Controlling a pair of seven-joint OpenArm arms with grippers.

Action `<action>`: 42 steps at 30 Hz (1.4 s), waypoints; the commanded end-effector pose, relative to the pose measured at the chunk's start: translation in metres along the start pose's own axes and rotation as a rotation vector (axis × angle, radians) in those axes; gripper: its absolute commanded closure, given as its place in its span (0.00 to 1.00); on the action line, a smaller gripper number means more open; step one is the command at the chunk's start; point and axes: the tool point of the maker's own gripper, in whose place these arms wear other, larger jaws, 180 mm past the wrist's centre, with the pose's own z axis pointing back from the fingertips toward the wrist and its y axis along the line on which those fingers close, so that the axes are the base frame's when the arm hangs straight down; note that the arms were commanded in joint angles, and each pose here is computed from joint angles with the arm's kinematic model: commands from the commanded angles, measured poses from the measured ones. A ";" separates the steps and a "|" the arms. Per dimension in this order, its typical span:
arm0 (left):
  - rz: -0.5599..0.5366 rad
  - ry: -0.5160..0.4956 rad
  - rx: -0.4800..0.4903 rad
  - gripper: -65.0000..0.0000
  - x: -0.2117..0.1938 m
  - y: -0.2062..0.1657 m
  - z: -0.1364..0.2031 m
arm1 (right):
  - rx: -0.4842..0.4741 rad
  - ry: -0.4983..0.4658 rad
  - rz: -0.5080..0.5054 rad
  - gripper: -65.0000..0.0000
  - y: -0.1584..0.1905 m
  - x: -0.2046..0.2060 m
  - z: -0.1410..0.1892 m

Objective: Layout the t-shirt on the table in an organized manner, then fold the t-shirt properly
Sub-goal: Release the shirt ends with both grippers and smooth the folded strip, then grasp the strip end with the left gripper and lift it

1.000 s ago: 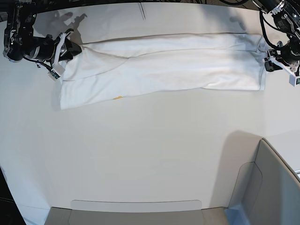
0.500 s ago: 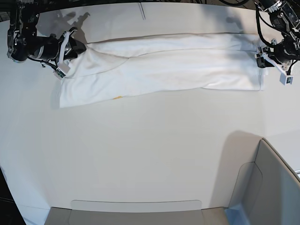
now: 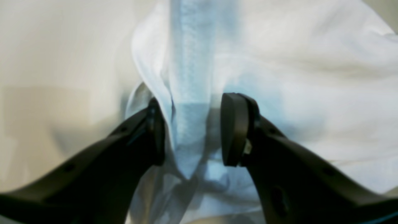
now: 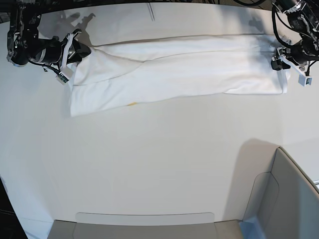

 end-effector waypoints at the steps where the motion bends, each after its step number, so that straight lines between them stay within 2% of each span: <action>1: -0.013 0.025 0.052 0.58 0.000 0.013 0.008 | -0.007 -0.025 0.031 0.82 -0.003 0.009 0.006; 8: -0.018 0.030 0.040 0.58 -0.002 0.009 0.003 | -0.010 -0.033 0.039 0.82 -0.004 0.013 0.007; 12: -0.100 0.102 -0.029 0.60 -0.013 -0.026 -0.019 | -0.010 -0.033 0.039 0.82 -0.004 0.013 0.007; 16: -0.159 0.142 -0.063 0.76 -0.014 -0.045 -0.029 | -0.012 -0.034 0.038 0.82 -0.005 0.013 0.007; 20: -0.179 0.122 -0.069 0.99 0.002 -0.050 -0.030 | -0.012 -0.034 0.038 0.82 -0.005 0.013 0.007; 29: -0.234 0.014 0.005 1.00 0.064 -0.029 -0.005 | -0.012 -0.055 0.049 0.82 -0.005 0.021 0.008; 34: -0.226 -0.087 0.085 1.00 0.091 -0.006 0.029 | -0.013 -0.059 0.050 0.82 -0.005 0.023 0.008; 37: -0.292 -0.168 0.135 1.00 0.111 -0.010 0.054 | -0.018 -0.064 0.054 0.82 -0.007 0.026 0.008; 42: -0.446 -0.191 0.161 1.00 0.107 -0.040 0.070 | -0.016 -0.068 0.053 0.82 -0.006 0.027 0.008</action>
